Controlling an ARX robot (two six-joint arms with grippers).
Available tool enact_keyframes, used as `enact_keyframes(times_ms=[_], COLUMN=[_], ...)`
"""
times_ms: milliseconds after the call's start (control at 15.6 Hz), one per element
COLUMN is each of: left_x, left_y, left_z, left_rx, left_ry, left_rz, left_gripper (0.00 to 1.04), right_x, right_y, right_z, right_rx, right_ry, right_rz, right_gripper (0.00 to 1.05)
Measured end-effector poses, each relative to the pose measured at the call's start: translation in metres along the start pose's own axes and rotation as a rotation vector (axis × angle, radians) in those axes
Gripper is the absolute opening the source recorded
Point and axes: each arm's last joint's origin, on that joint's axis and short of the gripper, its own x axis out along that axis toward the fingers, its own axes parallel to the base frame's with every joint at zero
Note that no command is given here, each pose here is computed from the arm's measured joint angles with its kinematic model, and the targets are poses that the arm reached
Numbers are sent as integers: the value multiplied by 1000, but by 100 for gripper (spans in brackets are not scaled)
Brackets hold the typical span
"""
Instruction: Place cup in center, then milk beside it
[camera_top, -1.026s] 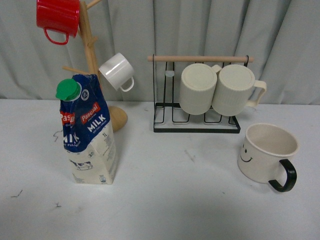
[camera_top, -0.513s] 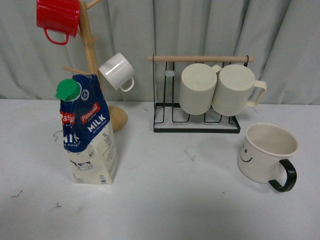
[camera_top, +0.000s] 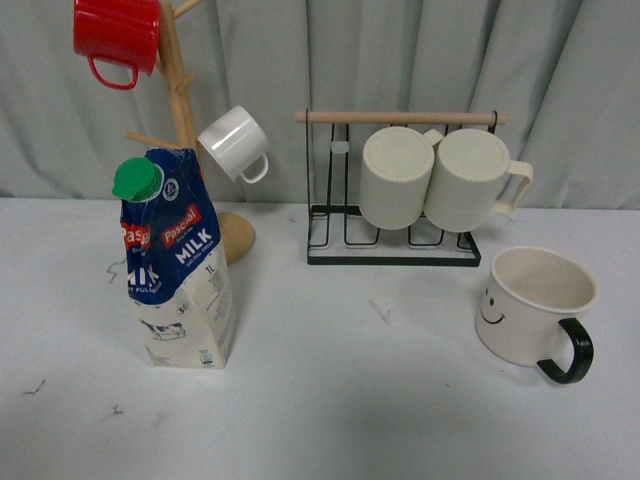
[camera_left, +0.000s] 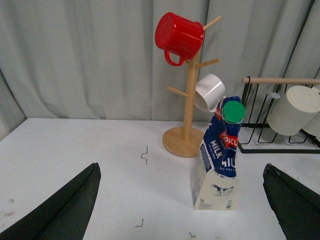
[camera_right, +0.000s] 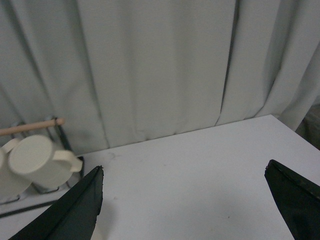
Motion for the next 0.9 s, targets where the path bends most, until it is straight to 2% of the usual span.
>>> enact_keyframes(times_ms=[128, 257, 513, 642, 898], left_x=[0, 0, 0, 0, 0], left_y=[0, 0, 0, 0, 0], left_z=[0, 0, 0, 0, 0], left_rx=[0, 0, 0, 0, 0], left_ry=[0, 0, 0, 0, 0], left_rz=[0, 0, 0, 0, 0], left_gripper=[98, 98, 98, 98, 98], right_x=[65, 119, 148, 177, 198], right_y=[-8, -2, 9, 27, 73], right_z=[6, -9, -23, -39, -67], right_rx=[101, 168, 207, 239, 184], right_ry=[102, 244, 356, 488, 697], right_rz=[-45, -55, -39, -11, 65], right_gripper=[98, 98, 98, 98, 98])
